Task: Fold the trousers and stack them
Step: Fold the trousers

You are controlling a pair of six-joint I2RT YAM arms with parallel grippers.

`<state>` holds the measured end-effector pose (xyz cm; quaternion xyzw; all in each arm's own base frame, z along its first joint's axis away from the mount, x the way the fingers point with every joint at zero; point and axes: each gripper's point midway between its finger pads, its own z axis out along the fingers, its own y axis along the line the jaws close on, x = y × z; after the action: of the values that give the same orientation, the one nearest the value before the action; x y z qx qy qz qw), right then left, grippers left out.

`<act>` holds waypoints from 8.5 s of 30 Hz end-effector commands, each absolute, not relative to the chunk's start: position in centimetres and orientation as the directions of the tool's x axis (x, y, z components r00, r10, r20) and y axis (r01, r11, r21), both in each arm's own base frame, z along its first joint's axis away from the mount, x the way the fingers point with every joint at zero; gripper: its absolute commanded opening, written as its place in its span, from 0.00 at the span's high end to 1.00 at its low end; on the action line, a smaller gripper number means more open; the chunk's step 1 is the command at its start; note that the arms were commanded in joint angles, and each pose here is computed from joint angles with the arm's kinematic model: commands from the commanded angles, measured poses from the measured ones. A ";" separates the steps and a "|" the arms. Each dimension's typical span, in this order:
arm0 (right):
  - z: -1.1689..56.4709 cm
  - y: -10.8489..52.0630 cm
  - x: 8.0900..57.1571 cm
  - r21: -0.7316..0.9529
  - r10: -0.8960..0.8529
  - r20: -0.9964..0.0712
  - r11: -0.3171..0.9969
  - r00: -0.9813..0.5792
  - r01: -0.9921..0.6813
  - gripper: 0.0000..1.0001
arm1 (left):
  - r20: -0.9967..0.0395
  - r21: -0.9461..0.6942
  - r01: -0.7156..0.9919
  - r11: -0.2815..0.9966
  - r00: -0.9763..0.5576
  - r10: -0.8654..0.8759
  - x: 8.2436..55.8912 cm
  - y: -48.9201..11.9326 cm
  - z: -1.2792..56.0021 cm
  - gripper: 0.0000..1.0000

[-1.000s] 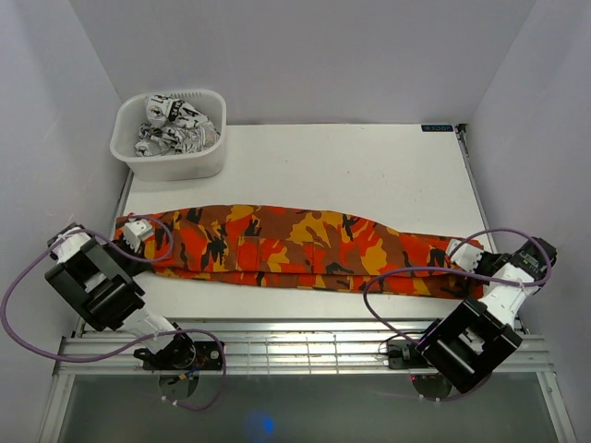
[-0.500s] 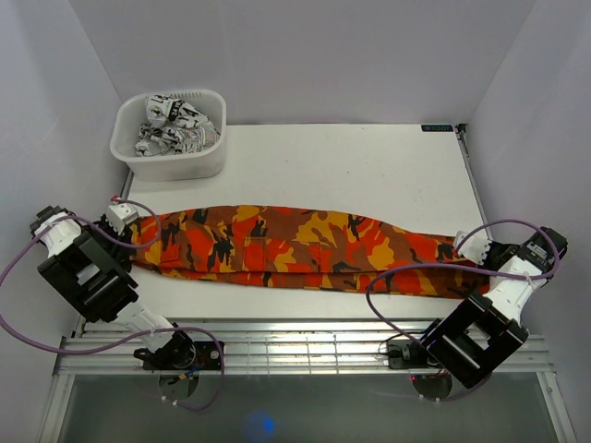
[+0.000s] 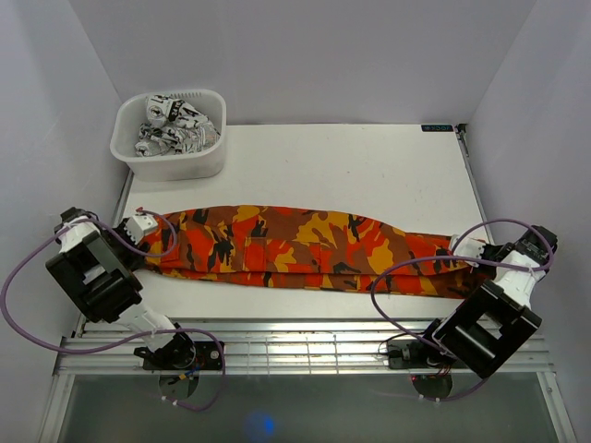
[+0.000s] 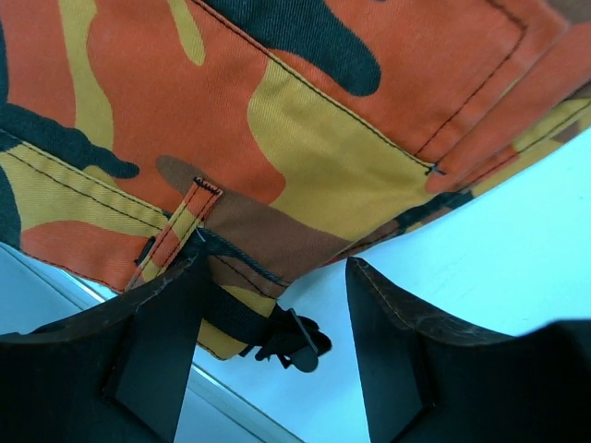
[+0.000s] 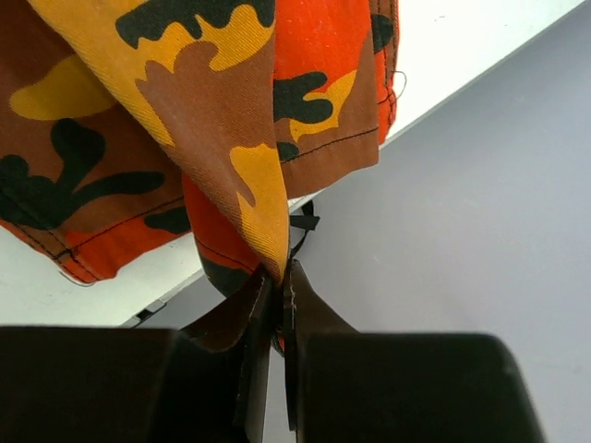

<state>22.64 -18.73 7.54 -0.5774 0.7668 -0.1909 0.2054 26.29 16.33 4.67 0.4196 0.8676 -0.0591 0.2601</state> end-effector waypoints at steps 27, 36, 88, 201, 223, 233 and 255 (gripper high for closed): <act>13.4 -18.2 23.2 -0.555 -0.973 -0.109 0.230 -0.204 -0.799 0.92 | -0.530 0.415 0.679 0.605 -0.360 0.768 33.1 22.8 15.4 1.00; 4.7 -17.6 17.2 -0.413 -0.992 0.019 0.105 -0.124 -0.904 0.92 | -0.425 0.279 0.764 0.582 -0.446 0.788 27.3 23.0 6.1 1.00; 13.4 -22.5 22.9 -0.497 -0.903 -0.223 0.429 -0.366 -0.754 0.02 | -0.664 0.170 0.748 0.641 -0.394 0.635 28.5 14.4 15.9 0.16; 9.3 2.5 30.6 0.061 -0.630 -0.387 0.711 -0.673 -0.701 0.48 | -0.637 0.078 0.995 -0.070 0.103 0.764 15.5 -14.4 11.6 1.00; 17.3 19.5 39.6 0.284 -0.535 -0.662 0.470 -0.525 -0.836 0.30 | -0.436 -0.165 0.983 -0.082 0.002 0.900 15.2 -11.7 0.0 0.92; 12.1 25.0 28.7 0.419 -0.595 -0.637 0.266 -0.490 -0.868 0.54 | -0.809 0.025 0.979 0.203 -0.100 0.579 21.9 -18.8 17.7 0.36; 3.0 40.8 21.4 -0.138 -0.829 -0.546 -0.057 0.124 -0.989 0.74 | -0.500 -0.462 0.518 0.720 -0.823 0.272 40.6 -11.3 9.3 0.33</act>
<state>20.71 39.78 3.70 -0.7042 0.6407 0.2015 0.2304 40.91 -11.12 5.89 0.2062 0.9117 -0.3022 0.1871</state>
